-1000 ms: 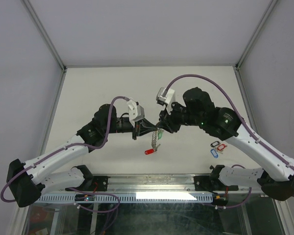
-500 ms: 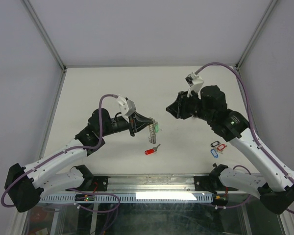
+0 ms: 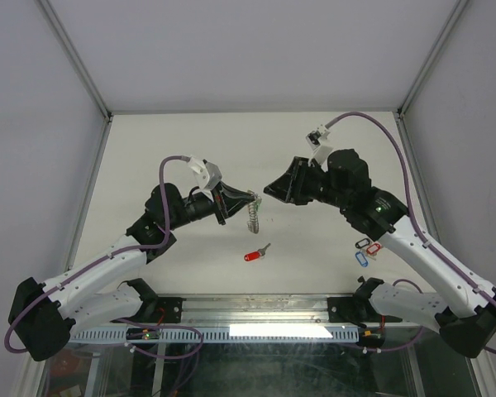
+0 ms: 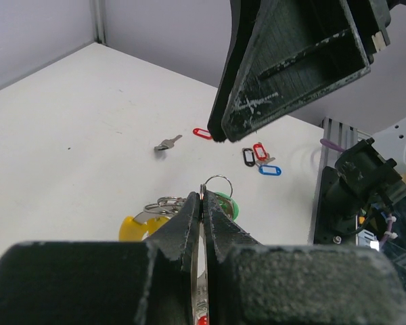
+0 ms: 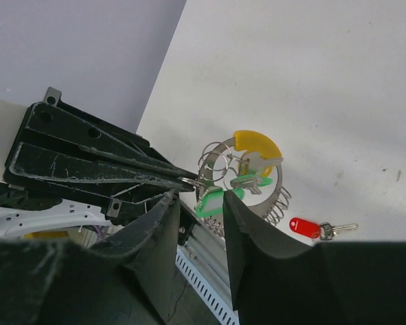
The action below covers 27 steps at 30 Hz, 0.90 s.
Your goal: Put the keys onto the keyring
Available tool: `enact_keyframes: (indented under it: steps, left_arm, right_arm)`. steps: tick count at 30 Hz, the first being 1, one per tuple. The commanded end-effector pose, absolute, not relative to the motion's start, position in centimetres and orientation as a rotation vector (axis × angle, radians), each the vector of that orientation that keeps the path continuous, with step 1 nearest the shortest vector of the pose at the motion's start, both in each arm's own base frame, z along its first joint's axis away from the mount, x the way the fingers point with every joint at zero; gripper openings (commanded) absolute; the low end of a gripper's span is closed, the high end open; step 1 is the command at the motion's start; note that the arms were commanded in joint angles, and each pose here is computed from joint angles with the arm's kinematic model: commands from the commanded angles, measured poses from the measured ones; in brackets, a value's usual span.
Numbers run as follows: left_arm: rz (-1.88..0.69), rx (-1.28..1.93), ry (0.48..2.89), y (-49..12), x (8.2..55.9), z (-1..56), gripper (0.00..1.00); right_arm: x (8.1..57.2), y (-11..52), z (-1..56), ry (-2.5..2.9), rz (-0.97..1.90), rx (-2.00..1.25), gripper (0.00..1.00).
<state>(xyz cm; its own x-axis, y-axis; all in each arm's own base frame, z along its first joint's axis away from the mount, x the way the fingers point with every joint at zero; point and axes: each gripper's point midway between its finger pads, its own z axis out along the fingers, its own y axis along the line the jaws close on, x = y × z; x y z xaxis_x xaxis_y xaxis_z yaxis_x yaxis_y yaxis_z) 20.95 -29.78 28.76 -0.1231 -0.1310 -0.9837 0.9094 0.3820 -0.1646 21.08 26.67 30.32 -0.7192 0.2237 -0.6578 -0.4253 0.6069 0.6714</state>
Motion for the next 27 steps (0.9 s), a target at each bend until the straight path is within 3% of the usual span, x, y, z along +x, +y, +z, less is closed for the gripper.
enact_keyframes:
  steps: [1,10,17,27]
  left_arm:
    - [-1.069,0.732,1.283,-29.4,20.5,32.1,0.00]
    - [-1.072,0.742,1.272,-29.4,20.3,32.4,0.00]
    - [-1.073,0.748,1.269,-29.4,20.3,32.5,0.00]
    - [-1.072,0.751,1.268,-29.5,20.3,32.6,0.00]
  right_arm:
    - [20.6,28.8,32.2,2.045,1.228,-0.187,0.34]
    - [20.8,29.1,31.0,2.079,1.219,-0.182,0.27]
    - [20.8,29.2,31.1,2.075,1.226,-0.187,0.16]
    - [20.7,29.3,30.2,2.105,1.216,-0.199,0.12]
